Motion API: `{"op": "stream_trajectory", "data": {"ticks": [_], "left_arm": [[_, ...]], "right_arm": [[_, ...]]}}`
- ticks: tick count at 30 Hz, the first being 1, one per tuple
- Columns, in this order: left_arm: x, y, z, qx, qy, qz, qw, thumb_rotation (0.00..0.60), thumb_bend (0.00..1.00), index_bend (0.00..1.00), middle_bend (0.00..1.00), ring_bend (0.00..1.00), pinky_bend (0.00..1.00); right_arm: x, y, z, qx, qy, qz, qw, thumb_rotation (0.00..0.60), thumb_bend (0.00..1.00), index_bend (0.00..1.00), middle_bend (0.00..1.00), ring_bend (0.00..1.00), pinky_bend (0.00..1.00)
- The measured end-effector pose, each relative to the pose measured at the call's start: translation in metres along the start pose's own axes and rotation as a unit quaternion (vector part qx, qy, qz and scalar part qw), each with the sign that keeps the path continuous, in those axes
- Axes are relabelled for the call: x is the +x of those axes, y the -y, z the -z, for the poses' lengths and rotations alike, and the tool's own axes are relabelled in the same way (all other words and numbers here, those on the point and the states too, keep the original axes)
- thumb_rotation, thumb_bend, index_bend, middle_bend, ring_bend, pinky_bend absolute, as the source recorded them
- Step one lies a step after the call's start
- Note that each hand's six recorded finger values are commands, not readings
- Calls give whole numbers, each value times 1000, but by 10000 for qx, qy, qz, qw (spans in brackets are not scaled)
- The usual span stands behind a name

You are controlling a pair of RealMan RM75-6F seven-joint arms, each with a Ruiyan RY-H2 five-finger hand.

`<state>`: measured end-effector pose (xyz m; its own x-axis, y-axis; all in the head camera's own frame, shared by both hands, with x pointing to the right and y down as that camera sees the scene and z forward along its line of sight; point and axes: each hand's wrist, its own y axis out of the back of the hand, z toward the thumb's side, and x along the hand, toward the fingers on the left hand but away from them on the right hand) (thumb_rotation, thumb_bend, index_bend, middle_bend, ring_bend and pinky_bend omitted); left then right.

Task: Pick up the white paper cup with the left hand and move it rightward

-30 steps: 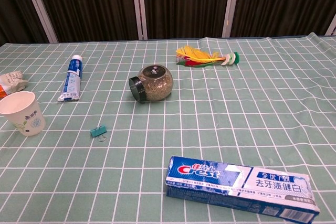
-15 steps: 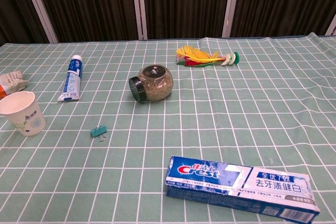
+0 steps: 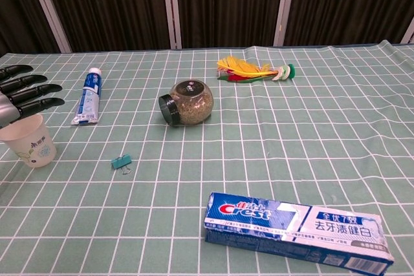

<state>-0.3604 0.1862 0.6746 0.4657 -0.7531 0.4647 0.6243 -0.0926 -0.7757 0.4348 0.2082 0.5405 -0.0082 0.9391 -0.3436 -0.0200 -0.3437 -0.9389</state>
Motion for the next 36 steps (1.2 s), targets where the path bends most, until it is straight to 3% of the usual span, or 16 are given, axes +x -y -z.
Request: {"op": "stream_trajectory", "data": {"ticks": [5, 9, 13, 16, 20, 23, 29, 33, 36], "left_arm": [[2, 5, -3, 279, 37, -28, 9996, 600, 0, 161, 4, 0, 0], [6, 12, -7, 708, 75, -121, 9974, 600, 0, 204, 65, 0, 4], [11, 21, -16, 1128, 194, -148, 9933, 600, 0, 241, 106, 27, 65], [14, 23, -23, 1314, 283, -195, 9907, 600, 0, 284, 178, 121, 141], [16, 21, -26, 1347, 287, -292, 9900, 600, 0, 461, 378, 316, 312], [17, 20, -25, 1302, 253, -346, 9906, 600, 0, 525, 434, 370, 355], [20, 19, -21, 748, 99, -297, 9967, 600, 0, 526, 427, 368, 355], [24, 12, -9, -232, -201, -308, 9991, 600, 0, 527, 412, 359, 355], [28, 4, 4, -1291, -474, -360, 9898, 600, 0, 526, 408, 348, 349]], "right_arm": [[1, 0, -1, -18, -30, -16, 10000, 600, 0, 0, 0, 0, 0], [1, 2, -2, 7, -59, -57, 10000, 600, 0, 0, 0, 0, 0], [1, 2, -1, 1, -48, -50, 10000, 600, 0, 0, 0, 0, 0], [0, 1, 0, -23, -32, -32, 10000, 600, 0, 0, 0, 0, 0], [0, 0, 1, -33, -28, -25, 10000, 600, 0, 0, 0, 0, 0], [0, 1, 1, -33, -27, -33, 10000, 600, 0, 0, 0, 0, 0], [0, 0, 1, -38, -38, -31, 10000, 600, 0, 0, 0, 0, 0], [1, 1, 0, -34, -48, -35, 10000, 600, 0, 0, 0, 0, 0], [1, 0, -1, -28, -66, -25, 10000, 600, 0, 0, 0, 0, 0]]}}
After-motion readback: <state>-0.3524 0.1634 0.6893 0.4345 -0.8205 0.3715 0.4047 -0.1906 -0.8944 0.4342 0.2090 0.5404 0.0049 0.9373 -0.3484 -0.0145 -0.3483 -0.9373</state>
